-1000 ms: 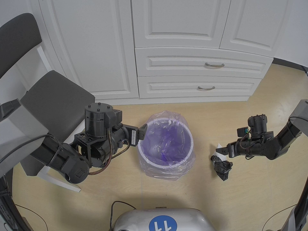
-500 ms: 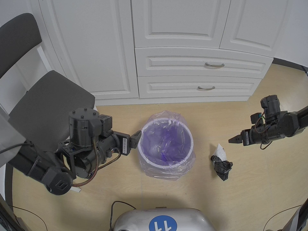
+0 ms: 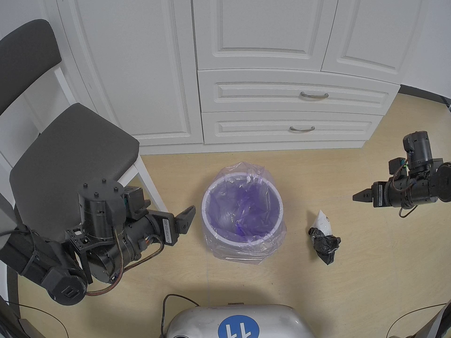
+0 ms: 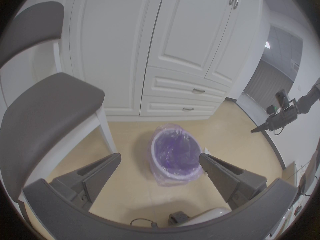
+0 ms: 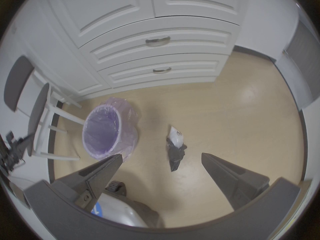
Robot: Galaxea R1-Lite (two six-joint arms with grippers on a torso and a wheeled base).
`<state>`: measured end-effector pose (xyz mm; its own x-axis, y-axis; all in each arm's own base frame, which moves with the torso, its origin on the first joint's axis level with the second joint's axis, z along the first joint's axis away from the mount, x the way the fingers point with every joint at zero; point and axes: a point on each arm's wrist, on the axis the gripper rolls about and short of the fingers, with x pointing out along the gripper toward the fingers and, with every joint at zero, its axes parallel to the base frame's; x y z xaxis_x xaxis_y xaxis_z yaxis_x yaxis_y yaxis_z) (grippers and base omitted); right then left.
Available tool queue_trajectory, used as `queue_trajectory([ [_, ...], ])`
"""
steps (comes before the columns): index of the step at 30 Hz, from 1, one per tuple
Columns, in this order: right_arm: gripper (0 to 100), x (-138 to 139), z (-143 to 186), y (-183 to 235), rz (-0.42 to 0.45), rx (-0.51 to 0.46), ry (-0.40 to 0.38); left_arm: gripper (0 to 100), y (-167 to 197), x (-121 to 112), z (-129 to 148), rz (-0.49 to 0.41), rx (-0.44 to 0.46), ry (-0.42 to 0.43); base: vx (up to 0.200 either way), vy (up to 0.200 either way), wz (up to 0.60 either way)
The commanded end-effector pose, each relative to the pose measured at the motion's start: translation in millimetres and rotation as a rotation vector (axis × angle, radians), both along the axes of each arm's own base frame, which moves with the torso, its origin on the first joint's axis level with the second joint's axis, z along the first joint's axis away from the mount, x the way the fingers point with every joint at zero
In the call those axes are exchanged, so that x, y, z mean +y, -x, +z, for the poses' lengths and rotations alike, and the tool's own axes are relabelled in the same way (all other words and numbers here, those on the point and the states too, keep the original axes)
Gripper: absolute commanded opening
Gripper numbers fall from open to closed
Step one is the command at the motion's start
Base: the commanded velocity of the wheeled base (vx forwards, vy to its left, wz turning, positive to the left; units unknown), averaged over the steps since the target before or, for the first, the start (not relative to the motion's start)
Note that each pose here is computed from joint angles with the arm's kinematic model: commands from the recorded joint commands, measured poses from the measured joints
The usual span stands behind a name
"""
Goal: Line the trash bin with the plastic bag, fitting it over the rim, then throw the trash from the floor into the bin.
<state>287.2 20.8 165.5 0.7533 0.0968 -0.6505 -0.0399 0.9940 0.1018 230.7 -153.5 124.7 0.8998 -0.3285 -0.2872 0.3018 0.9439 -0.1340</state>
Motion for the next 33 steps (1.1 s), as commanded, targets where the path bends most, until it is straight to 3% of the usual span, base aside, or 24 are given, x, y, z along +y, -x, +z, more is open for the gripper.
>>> queue_trajectory([
  [1,100,16,-6,41,0.008,0.039,-0.089,100,-1,9,-44,0.039,0.155,-0.075,0.000,0.000,0.00],
  [5,100,22,-34,58,0.013,0.127,-0.105,100,-13,12,-78,0.072,0.236,-0.108,0.000,0.000,0.00],
  [10,100,14,-59,54,-0.021,0.102,-0.109,100,-37,17,-124,0.057,0.245,-0.211,0.000,0.000,0.00],
  [15,100,6,-82,41,-0.058,0.074,-0.115,100,-64,34,-160,-0.168,0.078,-0.259,0.000,0.000,0.00],
  [19,100,4,-89,42,-0.054,0.018,-0.136,100,-80,47,-175,-0.263,0.029,-0.349,0.000,0.000,0.00],
  [24,100,-1,-114,28,0.029,0.100,-0.334,100,-96,46,-186,-0.336,0.054,-0.364,0.000,0.000,0.00],
  [29,100,-1,-139,2,-0.036,0.101,-0.546,100,-116,36,-196,-0.376,0.035,-0.381,0.000,0.000,0.00],
  [31,100,0,-151,-6,-0.055,0.072,-0.600,100,-120,29,-198,-0.394,0.035,-0.386,0.000,0.000,0.00],
  [33,100,0,-154,-7,-0.058,0.064,-0.607,100,-121,28,-198,-0.398,0.036,-0.388,0.000,0.000,0.00],
])
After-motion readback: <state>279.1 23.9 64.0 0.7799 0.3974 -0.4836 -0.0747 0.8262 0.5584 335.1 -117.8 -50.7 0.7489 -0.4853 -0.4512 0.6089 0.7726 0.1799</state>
